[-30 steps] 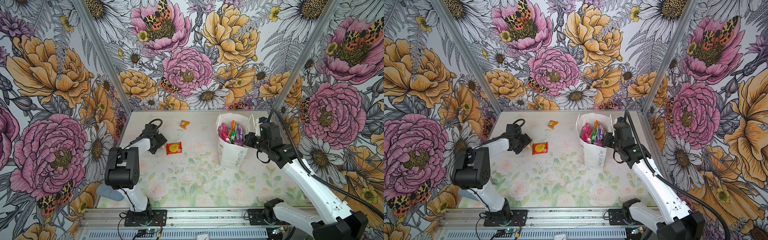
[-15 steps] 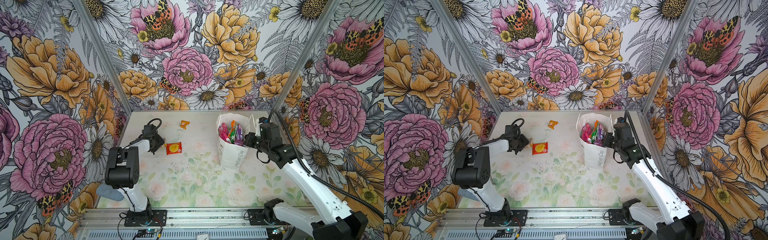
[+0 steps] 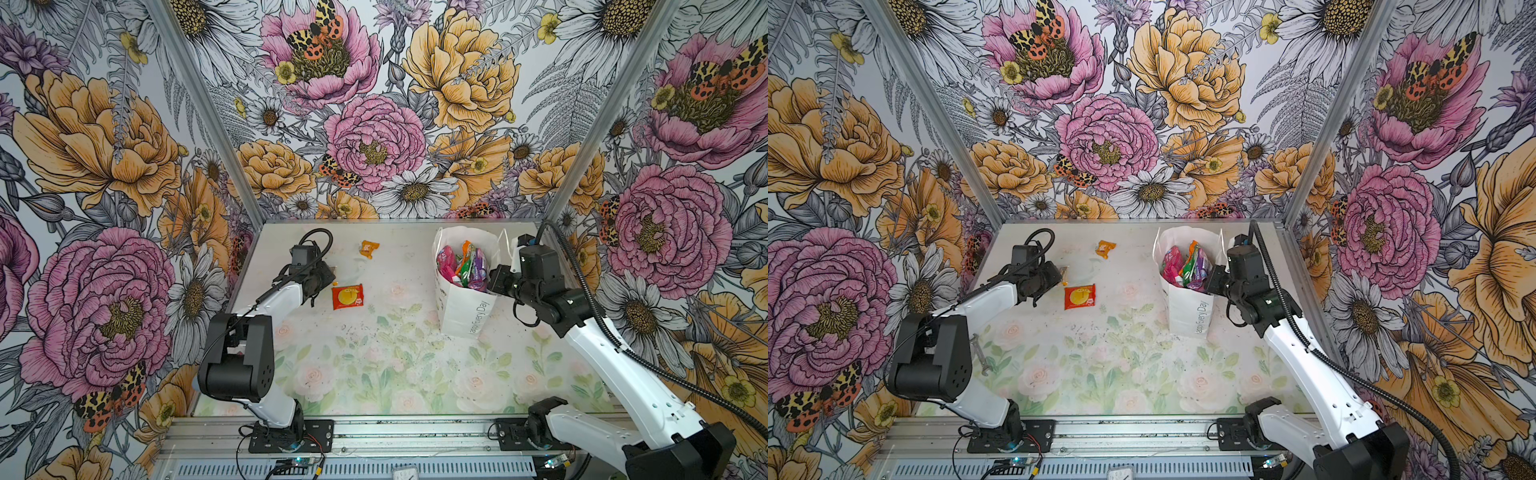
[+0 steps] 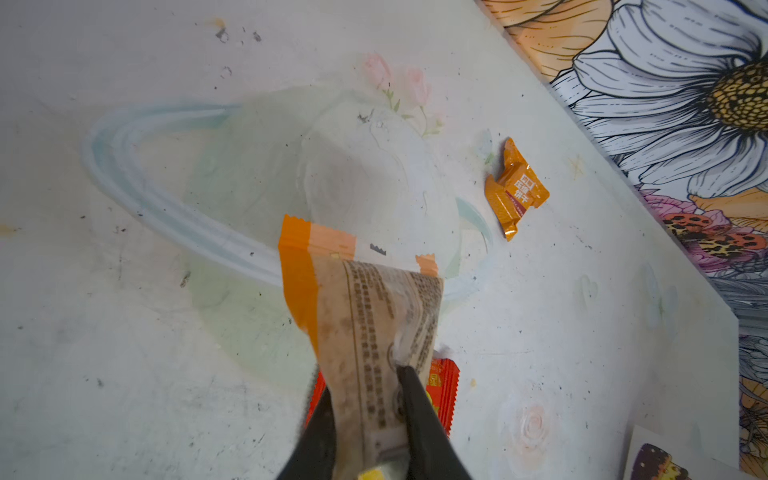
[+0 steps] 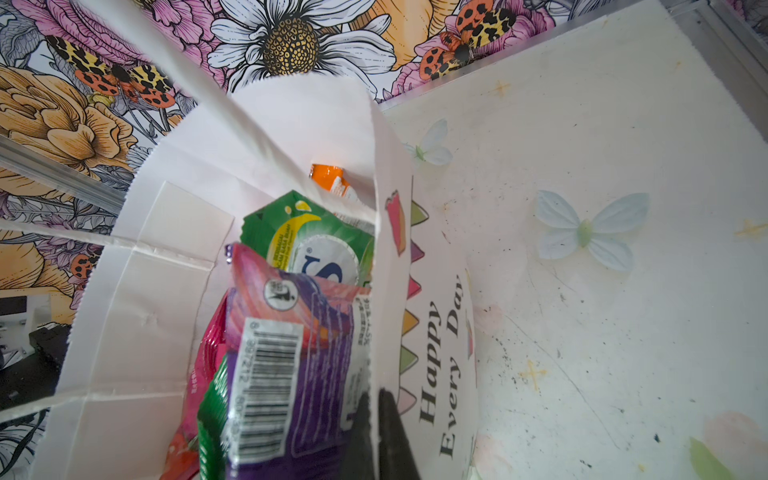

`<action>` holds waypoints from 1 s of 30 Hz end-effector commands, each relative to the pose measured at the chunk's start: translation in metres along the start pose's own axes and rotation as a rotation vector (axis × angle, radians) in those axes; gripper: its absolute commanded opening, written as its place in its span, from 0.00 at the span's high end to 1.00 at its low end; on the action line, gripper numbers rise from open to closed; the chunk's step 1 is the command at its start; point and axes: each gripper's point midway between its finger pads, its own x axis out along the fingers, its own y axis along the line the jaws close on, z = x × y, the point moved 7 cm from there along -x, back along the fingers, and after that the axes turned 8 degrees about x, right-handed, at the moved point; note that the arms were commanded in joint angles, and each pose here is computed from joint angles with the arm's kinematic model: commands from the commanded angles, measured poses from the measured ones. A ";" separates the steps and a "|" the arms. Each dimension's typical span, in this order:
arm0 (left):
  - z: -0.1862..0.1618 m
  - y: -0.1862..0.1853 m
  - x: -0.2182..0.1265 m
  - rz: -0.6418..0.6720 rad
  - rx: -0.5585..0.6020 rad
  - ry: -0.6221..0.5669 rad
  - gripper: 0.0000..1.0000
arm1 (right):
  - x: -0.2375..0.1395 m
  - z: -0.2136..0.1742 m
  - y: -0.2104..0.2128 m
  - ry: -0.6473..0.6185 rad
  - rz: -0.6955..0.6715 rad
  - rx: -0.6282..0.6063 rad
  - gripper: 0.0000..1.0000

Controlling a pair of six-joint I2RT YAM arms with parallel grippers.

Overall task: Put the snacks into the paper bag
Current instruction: 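Grasp the clear orange-edged bread packet with the left gripper and lift, then carry the bread packet over the paper bag with the left gripper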

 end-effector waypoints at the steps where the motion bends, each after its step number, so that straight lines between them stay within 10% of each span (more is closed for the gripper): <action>1: 0.010 -0.015 -0.023 -0.008 0.049 -0.066 0.79 | -0.006 0.006 0.005 -0.041 0.045 0.000 1.00; 19: 0.052 -0.173 -0.237 -0.341 0.335 -0.486 0.87 | -0.007 0.008 0.007 -0.045 0.052 0.000 1.00; 30: 0.010 -0.283 -0.314 -0.549 0.634 -0.493 0.87 | -0.009 0.008 0.008 -0.045 0.061 0.001 1.00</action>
